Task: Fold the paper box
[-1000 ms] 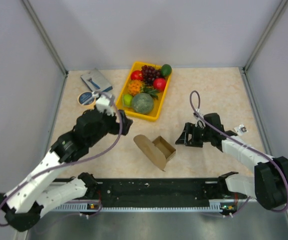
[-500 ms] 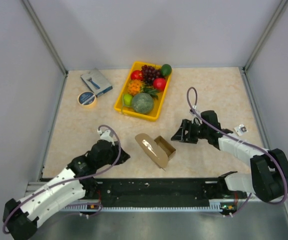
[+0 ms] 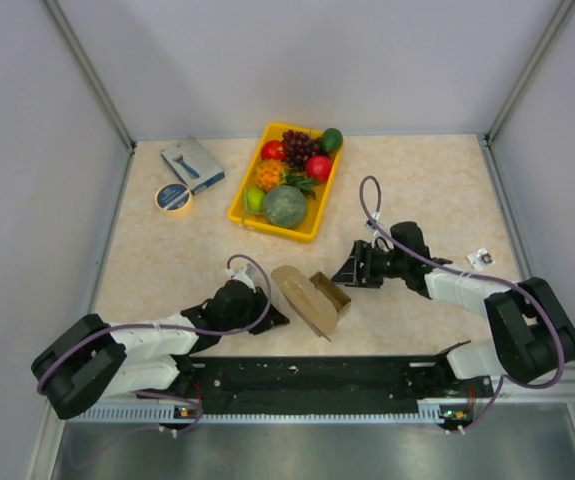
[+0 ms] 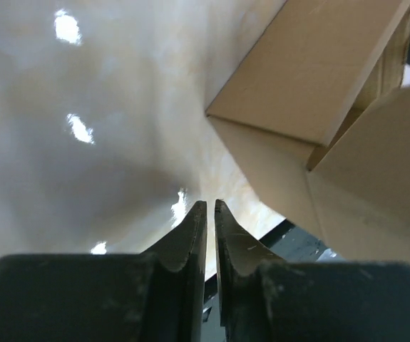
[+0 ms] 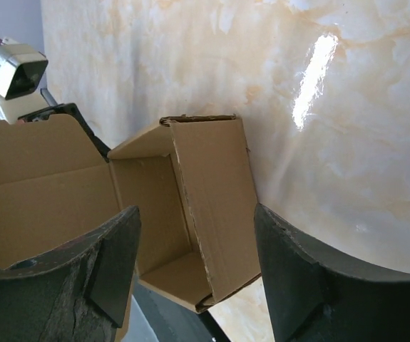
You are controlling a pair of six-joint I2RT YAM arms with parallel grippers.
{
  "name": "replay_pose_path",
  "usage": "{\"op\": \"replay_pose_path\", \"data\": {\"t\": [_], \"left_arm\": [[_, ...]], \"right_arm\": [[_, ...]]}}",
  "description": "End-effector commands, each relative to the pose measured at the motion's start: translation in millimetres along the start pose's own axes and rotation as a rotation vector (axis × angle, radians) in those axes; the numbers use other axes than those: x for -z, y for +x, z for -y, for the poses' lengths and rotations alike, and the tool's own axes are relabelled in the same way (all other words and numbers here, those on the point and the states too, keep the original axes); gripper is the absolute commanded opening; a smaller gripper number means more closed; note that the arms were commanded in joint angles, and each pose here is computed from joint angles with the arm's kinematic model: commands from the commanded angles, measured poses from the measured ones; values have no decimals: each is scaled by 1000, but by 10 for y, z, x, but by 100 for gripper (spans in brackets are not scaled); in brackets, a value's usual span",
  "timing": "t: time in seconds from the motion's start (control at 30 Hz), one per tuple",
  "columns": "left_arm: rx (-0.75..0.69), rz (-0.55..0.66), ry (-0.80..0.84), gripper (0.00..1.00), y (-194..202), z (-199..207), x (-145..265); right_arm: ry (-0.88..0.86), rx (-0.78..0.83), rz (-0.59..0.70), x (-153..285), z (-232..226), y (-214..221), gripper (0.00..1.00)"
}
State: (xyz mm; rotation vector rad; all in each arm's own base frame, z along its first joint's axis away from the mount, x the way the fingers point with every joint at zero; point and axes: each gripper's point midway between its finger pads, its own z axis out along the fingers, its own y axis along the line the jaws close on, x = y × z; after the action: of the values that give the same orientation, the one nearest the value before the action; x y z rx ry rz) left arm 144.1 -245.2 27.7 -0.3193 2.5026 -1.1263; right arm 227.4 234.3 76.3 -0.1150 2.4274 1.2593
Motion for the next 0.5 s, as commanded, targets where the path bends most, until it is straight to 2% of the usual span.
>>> {"op": "replay_pose_path", "data": {"t": [0.0,0.17,0.47], "left_arm": [[7,90,128,13,-259,446,-87],[21,96,119,13,-263,409,-122],[-4,117,129,11,-349,522,-164]], "right_arm": [[-36,33,3,-50,-49,11,65],[-35,19,3,-63,-15,60,64],[-62,-10,15,-60,-67,139,53]]}}
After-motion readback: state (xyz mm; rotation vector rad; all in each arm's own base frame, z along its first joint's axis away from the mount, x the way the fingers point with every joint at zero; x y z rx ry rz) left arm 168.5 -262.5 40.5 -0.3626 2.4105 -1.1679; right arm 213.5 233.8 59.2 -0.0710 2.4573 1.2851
